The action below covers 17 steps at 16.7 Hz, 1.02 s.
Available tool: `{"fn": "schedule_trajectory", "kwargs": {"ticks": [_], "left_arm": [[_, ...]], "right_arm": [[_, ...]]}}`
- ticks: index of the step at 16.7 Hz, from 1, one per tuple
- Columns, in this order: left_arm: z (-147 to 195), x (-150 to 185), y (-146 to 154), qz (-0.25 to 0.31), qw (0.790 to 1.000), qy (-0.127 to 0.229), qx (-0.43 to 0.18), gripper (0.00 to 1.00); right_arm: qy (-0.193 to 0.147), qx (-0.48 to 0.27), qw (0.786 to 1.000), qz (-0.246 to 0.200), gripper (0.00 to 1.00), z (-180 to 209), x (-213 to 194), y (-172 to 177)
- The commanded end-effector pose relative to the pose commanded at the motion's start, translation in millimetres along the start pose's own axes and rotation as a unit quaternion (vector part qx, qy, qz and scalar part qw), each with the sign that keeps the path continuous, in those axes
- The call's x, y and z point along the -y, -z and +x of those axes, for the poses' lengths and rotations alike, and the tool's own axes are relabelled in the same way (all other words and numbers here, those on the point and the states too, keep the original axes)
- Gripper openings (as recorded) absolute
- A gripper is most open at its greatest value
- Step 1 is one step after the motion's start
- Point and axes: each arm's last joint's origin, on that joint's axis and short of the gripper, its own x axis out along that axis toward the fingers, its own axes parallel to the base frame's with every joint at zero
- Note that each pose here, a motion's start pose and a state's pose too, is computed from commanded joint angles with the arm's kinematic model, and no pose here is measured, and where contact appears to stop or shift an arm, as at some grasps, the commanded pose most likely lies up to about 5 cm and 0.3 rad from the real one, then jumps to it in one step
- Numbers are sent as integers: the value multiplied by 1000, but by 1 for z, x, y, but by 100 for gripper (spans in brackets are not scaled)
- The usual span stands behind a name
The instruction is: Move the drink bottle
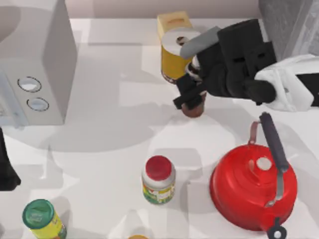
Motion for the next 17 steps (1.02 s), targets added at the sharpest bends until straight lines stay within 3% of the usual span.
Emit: {"fn": "schedule_trajectory", "kwargs": {"ticks": [4, 9, 12, 17], "left_arm": [[0, 0, 0, 0, 1000, 0, 0, 100], [0, 0, 0, 0, 1000, 0, 0, 100], [0, 0, 0, 0, 1000, 0, 0, 100], [0, 0, 0, 0, 1000, 0, 0, 100]], "right_arm": [[100, -4, 992, 74, 0, -60, 59, 18], [211, -8, 963, 166, 0, -131, 101, 60], [242, -7, 951, 194, 0, -151, 108, 75], [241, -9, 951, 196, 0, -150, 108, 76]]}}
